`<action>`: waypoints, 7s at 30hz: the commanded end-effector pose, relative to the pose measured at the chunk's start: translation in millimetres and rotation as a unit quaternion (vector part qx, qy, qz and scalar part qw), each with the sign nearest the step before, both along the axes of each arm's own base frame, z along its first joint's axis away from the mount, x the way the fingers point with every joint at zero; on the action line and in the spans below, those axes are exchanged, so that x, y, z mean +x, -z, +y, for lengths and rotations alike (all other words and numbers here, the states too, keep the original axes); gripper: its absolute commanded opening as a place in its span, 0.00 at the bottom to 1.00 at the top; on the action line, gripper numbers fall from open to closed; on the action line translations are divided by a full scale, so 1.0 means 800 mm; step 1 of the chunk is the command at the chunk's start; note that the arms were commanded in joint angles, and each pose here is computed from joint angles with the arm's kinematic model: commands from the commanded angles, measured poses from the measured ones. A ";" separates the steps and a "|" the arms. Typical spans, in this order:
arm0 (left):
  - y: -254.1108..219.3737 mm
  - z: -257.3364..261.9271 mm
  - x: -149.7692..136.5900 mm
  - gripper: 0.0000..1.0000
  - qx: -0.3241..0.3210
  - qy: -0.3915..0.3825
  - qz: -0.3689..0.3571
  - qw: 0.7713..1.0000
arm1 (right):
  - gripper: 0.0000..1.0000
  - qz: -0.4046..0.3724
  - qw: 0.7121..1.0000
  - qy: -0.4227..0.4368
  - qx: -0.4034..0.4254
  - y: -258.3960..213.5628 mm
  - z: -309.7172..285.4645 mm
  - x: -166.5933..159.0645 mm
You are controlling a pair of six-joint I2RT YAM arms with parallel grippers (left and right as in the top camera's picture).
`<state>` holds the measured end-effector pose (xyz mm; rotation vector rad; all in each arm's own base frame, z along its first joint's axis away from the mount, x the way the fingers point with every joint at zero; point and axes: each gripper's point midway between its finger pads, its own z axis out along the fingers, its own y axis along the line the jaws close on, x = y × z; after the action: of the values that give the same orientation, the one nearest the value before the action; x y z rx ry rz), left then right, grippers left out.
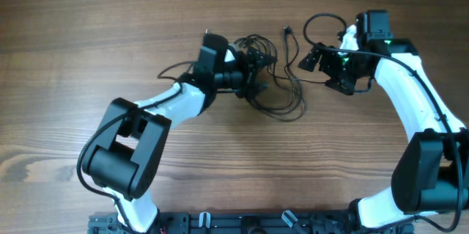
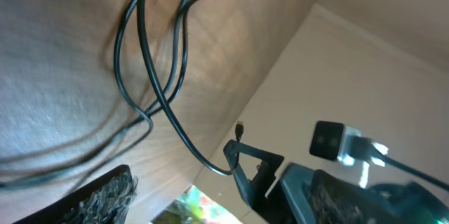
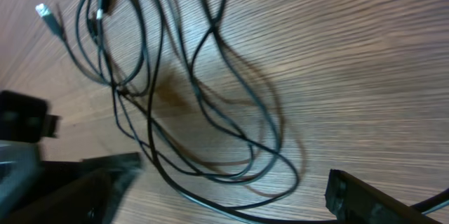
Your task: Untangle cables
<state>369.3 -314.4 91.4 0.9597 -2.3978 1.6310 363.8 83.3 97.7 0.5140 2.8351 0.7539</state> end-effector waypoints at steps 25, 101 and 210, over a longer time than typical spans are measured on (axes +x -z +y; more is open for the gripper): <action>-0.016 -0.048 0.020 0.04 -0.058 -0.106 0.021 0.992 | 1.00 -0.038 0.998 -0.032 0.038 -0.026 0.034 0.008; -0.111 0.388 0.070 1.00 0.480 -0.201 -0.223 0.824 | 0.48 -0.167 0.955 -0.244 0.013 0.044 0.260 0.025; 0.050 0.581 -0.045 0.04 0.448 -0.236 0.085 0.858 | 0.05 -0.421 0.783 0.376 -0.263 -0.394 -0.443 -0.007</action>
<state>338.1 139.3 53.6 1.8190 -2.9308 0.3677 387.4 -226.0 360.8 0.8016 1.7640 0.3393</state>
